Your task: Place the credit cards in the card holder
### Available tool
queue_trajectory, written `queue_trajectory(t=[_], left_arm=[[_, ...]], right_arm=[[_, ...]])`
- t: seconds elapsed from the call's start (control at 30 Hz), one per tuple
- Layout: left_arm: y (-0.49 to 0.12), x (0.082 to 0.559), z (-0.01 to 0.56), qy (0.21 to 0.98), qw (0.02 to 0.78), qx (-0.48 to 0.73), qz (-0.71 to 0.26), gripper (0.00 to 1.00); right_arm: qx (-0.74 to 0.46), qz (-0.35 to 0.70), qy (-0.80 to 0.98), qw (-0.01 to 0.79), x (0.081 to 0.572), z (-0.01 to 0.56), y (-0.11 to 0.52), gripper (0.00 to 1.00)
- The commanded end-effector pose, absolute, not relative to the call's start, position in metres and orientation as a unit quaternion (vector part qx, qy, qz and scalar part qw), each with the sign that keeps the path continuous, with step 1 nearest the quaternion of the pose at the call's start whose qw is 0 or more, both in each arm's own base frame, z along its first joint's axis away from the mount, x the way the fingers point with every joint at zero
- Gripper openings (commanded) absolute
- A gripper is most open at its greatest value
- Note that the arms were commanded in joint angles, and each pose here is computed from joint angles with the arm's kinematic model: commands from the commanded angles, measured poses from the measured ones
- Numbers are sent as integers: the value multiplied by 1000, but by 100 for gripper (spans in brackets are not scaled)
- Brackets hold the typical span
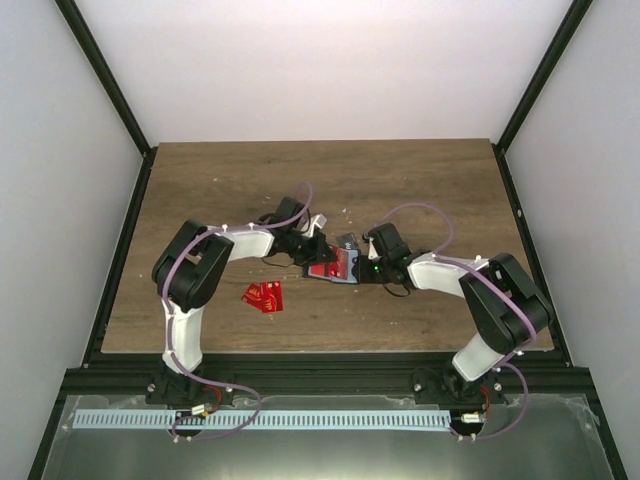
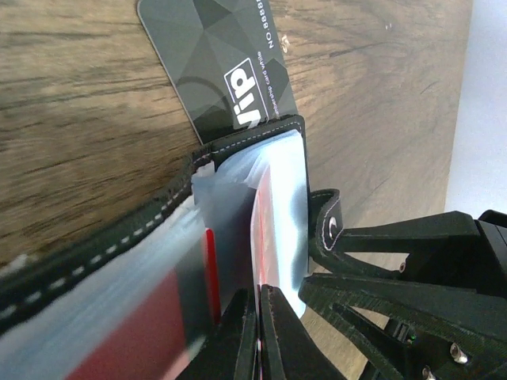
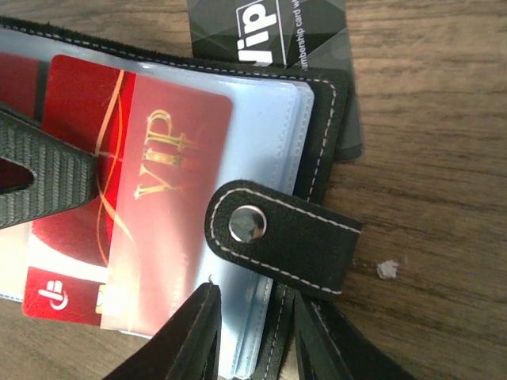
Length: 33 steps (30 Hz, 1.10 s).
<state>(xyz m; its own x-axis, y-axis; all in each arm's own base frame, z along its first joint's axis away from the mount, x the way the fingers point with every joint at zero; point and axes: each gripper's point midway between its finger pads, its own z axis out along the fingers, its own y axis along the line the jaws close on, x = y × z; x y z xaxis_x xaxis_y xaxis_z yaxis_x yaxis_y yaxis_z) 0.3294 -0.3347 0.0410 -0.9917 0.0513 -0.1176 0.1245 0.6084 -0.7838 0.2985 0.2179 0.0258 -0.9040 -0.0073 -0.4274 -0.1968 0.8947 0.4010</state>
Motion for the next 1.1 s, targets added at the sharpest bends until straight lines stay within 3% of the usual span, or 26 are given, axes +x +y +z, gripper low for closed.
queue_trajectory(t=[0.0, 0.43, 0.7, 1.07], left_arm=[[-339, 320, 22, 906, 33, 47, -420, 4], [-338, 317, 13, 923, 42, 67, -377, 4], [-337, 314, 34, 924, 49, 88, -370, 28], [-321, 314, 55, 939, 65, 116, -317, 50]], right_arm=[[-56, 228, 955, 179, 280, 20, 215, 28], [-47, 216, 958, 184, 281, 28, 210, 28], [-46, 214, 955, 202, 281, 49, 206, 35], [-49, 234, 948, 211, 278, 68, 209, 40]])
